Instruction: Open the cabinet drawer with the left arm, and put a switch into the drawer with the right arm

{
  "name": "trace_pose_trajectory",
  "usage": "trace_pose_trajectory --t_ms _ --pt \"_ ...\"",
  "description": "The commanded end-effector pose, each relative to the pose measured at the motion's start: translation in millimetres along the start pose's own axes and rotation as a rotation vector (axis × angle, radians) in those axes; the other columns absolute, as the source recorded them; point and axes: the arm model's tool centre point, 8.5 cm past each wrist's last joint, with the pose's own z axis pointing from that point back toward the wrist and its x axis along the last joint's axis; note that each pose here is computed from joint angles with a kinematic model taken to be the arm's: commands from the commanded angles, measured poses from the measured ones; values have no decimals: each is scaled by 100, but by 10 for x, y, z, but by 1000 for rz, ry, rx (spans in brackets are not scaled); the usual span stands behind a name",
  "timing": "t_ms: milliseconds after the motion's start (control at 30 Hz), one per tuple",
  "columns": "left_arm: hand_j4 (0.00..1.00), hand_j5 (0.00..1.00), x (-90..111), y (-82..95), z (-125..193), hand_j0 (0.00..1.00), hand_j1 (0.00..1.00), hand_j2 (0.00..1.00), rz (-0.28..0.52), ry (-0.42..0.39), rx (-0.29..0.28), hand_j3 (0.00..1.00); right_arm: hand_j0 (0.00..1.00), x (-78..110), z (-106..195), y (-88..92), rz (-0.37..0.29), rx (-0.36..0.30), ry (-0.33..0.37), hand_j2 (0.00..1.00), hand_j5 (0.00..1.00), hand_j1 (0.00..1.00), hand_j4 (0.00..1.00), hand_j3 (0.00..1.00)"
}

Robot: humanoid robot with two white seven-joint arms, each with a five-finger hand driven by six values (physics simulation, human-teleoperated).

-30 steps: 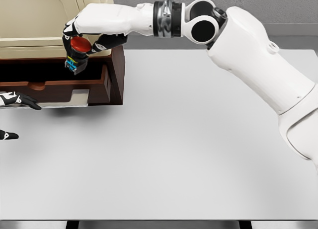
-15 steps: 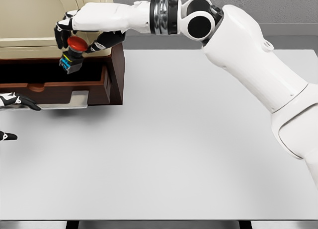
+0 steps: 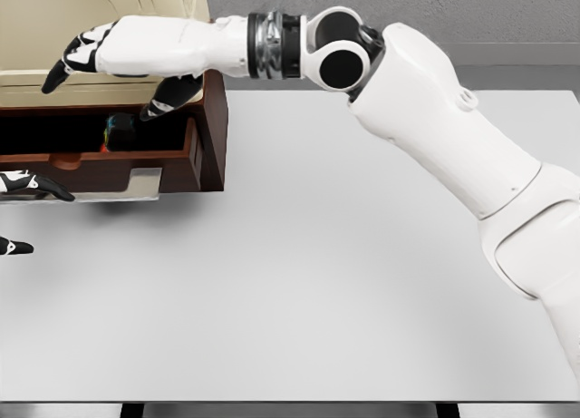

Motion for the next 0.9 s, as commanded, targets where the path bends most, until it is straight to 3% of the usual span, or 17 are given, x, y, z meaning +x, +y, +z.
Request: trace_pose_trajectory --t_ms 0,67,133,200,267,300,333,433,467,700,867 --pt "78 78 0 -12 1 78 78 78 -6 1 -10 78 100 148 -38 -77 25 -17 -44 100 100 100 100 100" --pt "79 79 7 8 15 79 79 79 -12 5 -8 79 100 264 88 -163 70 -37 -65 100 100 100 100 100" --pt "81 81 15 27 18 81 81 81 -15 4 -4 81 100 289 421 -244 119 -57 -42 100 100 100 100 100" --pt "82 82 24 45 18 82 82 82 -19 3 0 82 100 268 911 -247 155 -68 20 100 100 100 100 100" --pt "84 84 36 77 17 84 84 84 -26 -1 9 84 100 481 1339 -342 234 -71 36 100 100 100 100 100" --pt "86 86 46 96 18 86 86 86 -31 -2 13 86 100 470 1597 -372 251 -76 84 100 100 100 100 100" --pt "86 86 48 100 18 86 86 86 -32 -3 14 86 100 461 1825 -370 262 -52 132 100 100 100 100 100" --pt "88 88 84 147 10 88 88 88 -46 -12 23 88 100 350 2594 13 193 87 316 100 100 100 100 100" --pt "89 89 94 165 11 89 89 89 -51 -14 26 89 100 355 2813 60 184 121 368 100 100 100 100 100" --pt "90 90 202 236 -25 90 90 90 -83 -43 36 90 100 358 2860 243 142 136 373 100 100 100 100 100" --pt "90 90 345 371 -70 90 90 90 -173 -74 45 90 100 353 2879 305 127 140 377 100 100 100 100 100"
